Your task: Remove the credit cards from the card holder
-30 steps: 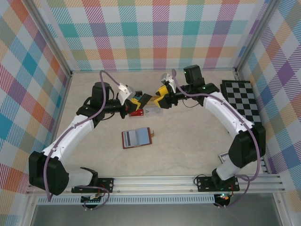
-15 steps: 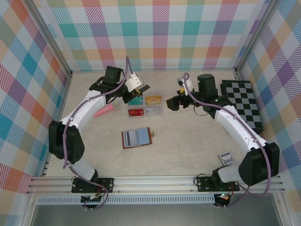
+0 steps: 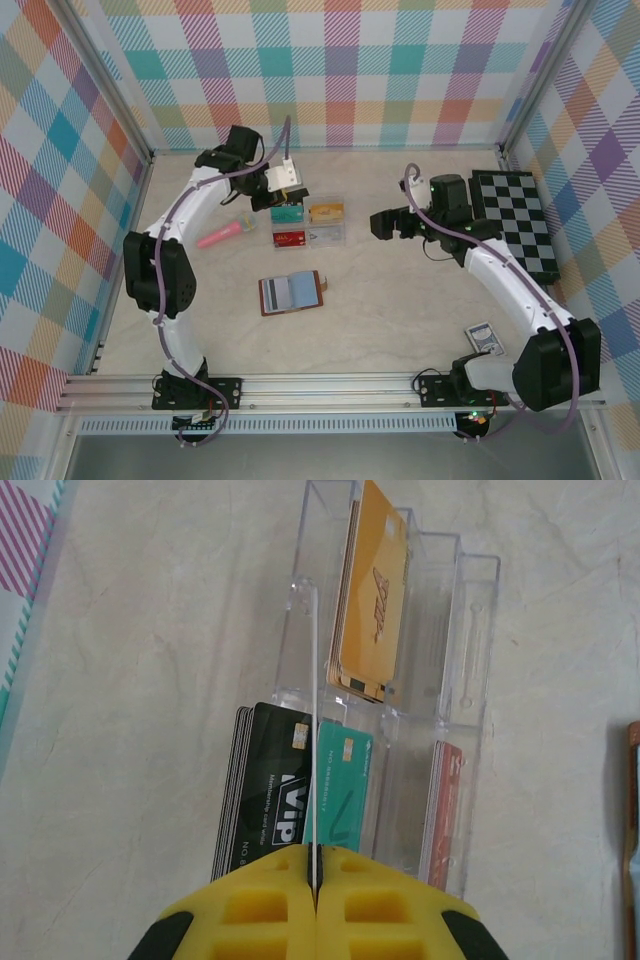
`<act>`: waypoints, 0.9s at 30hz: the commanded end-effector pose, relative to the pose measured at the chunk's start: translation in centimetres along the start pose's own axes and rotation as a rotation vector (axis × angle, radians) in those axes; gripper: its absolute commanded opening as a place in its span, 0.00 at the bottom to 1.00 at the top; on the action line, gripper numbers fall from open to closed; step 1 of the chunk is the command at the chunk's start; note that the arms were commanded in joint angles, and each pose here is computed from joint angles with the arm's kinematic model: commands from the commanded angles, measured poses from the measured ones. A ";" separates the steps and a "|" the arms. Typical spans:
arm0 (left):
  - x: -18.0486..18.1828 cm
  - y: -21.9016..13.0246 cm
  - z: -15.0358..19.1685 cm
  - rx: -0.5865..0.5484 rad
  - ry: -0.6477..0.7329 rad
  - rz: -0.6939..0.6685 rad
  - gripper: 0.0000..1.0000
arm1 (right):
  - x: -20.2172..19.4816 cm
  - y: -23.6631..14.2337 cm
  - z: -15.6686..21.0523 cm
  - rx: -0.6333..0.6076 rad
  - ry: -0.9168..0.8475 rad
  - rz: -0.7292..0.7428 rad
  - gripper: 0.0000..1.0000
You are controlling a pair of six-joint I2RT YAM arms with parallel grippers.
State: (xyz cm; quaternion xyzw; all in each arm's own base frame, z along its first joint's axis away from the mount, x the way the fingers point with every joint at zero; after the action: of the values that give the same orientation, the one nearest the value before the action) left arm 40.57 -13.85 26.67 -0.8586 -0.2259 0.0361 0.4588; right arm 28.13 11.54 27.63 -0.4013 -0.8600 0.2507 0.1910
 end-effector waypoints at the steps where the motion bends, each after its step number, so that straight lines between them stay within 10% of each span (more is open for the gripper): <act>1: 0.4 0.4 0.7 0.051 0.043 0.034 0.00 | 0.3 -0.7 0.3 -0.014 0.035 -0.007 1.00; 27: 2.4 2.5 1.1 0.122 0.080 -0.042 0.02 | 1.1 -2.5 0.8 -0.030 0.035 -0.017 1.00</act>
State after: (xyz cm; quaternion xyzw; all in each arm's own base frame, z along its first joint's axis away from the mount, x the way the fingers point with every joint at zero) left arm 42.56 -13.54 24.18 -0.8260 -0.2160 0.0157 0.5203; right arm 26.16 10.98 28.31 -0.4035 -0.8609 0.2367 0.1998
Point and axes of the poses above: each hand's point on the last joint's axis, 136 mm out from that joint toward the fingers, its own y axis out along the fingers, its own x axis along the line the jaws close on, z = x × y, the point moved 10 cm from there along -y, back along the fingers, and after that the axes turned 14 degrees about -y, right-handed, at the moved point
